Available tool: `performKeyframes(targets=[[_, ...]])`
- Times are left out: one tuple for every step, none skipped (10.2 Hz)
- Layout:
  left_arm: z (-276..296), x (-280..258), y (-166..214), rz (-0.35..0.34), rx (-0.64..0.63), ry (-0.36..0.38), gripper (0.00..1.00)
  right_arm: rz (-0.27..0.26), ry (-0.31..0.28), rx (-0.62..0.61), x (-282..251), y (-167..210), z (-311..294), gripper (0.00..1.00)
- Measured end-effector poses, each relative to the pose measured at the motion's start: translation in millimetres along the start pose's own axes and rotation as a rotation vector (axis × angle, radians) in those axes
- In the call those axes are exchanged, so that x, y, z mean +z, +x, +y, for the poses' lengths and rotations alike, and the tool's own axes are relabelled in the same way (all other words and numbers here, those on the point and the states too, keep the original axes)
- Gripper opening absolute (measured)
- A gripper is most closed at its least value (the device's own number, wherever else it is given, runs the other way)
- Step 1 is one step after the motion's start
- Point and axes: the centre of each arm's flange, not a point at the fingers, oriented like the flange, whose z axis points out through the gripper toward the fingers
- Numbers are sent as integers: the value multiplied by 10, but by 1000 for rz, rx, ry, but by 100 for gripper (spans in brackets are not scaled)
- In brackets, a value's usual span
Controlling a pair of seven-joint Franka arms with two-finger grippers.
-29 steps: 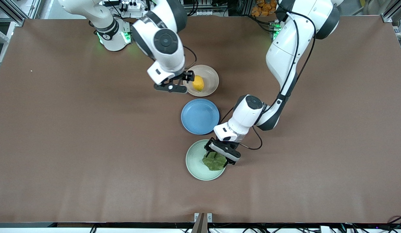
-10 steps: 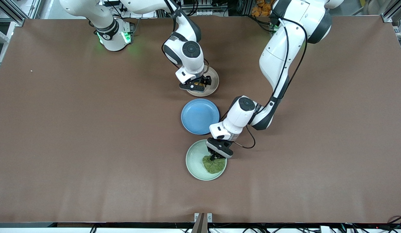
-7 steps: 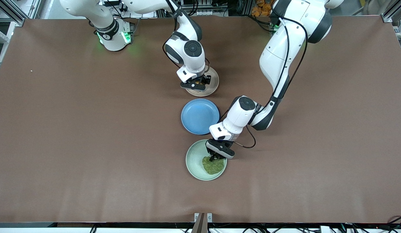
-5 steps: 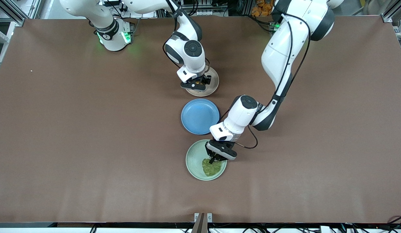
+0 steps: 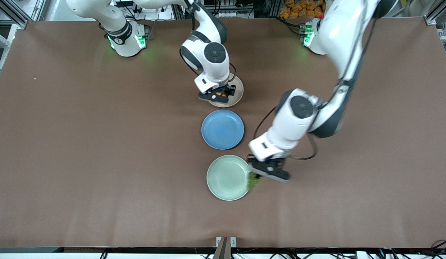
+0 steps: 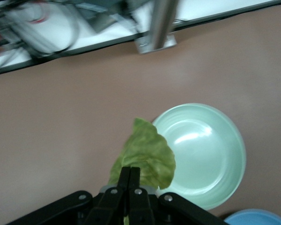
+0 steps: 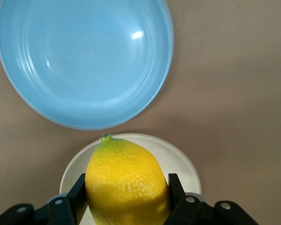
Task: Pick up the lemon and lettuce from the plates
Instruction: 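Lift the lettuce with the left gripper while the right gripper lifts lemon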
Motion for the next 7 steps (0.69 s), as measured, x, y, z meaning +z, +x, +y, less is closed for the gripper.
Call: performKeyframes(targets=[[-478,-242,-36,-95,-34,38,2,0,8,-8,-181,262,165,72],[-938,-298,-144,-197,-60,64,2,1,15,-18,-286,509,334,72],[-1352,-181,-307,-301,-102,82,2,-1,20,-34,-329,746,505,72],[-1741,4,-482,-377,-148,89,2,-9,21,-51,-340,975,688,72],[-2027,226,-674,-442,-174,87,2,-33,17,-70,-347,1202,910,71],[-2152,478,-888,-510,-181,97,2,-65,5,-87,-347,1430,1175,71],[-2187,705,-1070,-566,-167,130,2,-97,-2,-107,-353,1660,1472,71]])
